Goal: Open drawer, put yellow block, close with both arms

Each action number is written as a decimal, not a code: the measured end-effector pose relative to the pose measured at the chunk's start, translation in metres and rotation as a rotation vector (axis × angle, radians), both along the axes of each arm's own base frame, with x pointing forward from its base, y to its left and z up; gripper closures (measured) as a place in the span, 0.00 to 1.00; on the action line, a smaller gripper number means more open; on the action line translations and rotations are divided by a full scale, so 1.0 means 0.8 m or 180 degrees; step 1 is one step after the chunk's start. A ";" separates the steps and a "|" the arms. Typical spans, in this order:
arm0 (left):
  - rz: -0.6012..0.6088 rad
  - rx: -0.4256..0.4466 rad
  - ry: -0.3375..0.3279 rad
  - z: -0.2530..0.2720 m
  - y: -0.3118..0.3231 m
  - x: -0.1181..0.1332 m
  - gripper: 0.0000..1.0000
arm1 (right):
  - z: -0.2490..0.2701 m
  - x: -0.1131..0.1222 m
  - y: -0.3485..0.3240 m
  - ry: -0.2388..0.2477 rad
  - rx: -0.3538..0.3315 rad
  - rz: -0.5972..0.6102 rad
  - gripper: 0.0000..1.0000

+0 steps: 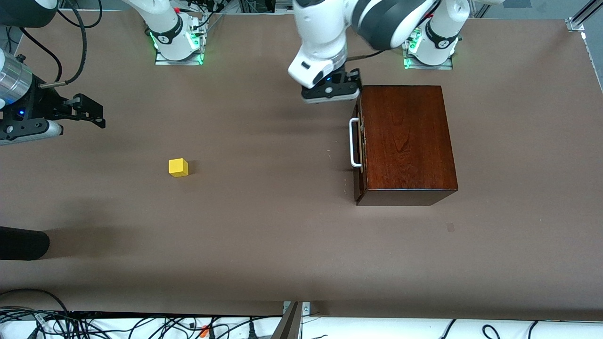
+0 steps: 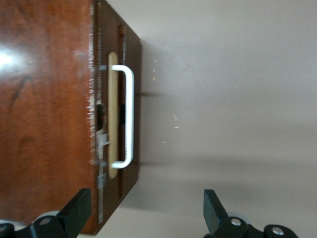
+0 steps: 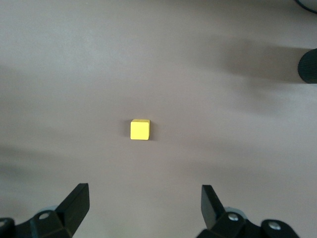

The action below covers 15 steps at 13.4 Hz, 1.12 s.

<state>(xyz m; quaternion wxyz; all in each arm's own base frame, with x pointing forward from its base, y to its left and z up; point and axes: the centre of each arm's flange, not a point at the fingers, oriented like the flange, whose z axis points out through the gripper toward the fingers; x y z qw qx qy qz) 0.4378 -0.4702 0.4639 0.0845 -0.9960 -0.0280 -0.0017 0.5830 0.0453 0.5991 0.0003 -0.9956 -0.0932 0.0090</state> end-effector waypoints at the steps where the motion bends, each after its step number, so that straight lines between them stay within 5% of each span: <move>1: -0.0001 0.0002 -0.0028 -0.011 -0.004 0.005 0.00 | 0.000 0.000 0.000 0.0001 0.0000 0.0000 0.00; 15: -0.0378 0.0308 0.0117 -0.162 0.040 0.060 0.00 | 0.002 0.007 0.000 -0.0128 0.0045 -0.0015 0.00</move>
